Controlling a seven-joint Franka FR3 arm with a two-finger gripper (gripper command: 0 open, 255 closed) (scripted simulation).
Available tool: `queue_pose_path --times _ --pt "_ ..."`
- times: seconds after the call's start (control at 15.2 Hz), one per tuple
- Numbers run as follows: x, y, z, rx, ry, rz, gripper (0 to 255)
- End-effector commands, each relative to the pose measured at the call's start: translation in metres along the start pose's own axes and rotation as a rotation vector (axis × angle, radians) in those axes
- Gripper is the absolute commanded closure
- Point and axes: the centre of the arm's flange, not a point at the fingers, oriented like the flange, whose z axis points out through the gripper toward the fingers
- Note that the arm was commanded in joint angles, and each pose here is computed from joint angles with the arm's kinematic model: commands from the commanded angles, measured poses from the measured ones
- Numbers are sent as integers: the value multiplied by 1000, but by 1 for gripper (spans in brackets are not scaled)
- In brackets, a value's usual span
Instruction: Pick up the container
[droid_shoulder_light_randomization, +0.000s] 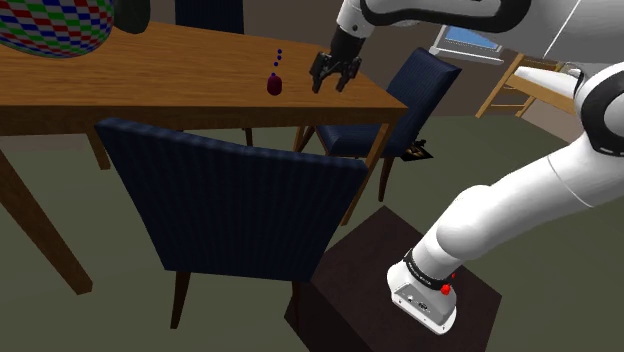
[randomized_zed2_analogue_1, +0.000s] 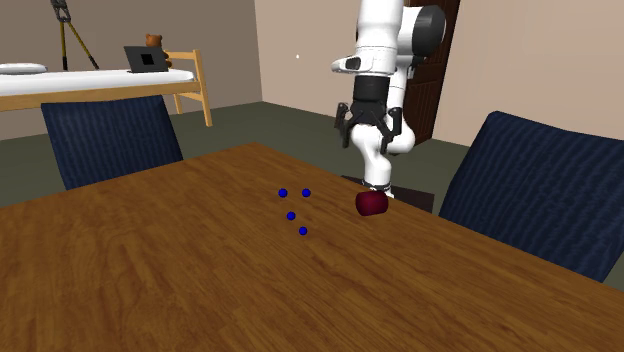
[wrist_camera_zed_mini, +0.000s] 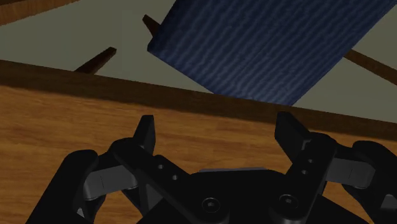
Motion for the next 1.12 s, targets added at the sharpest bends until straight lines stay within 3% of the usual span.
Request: queue_pose_path --times 0.0,0.73,1.06 --pt "22 -9 6 9 3 8 0" --pt "147 -65 35 56 22 47 0" --pt "150 -67 57 58 23 49 0"
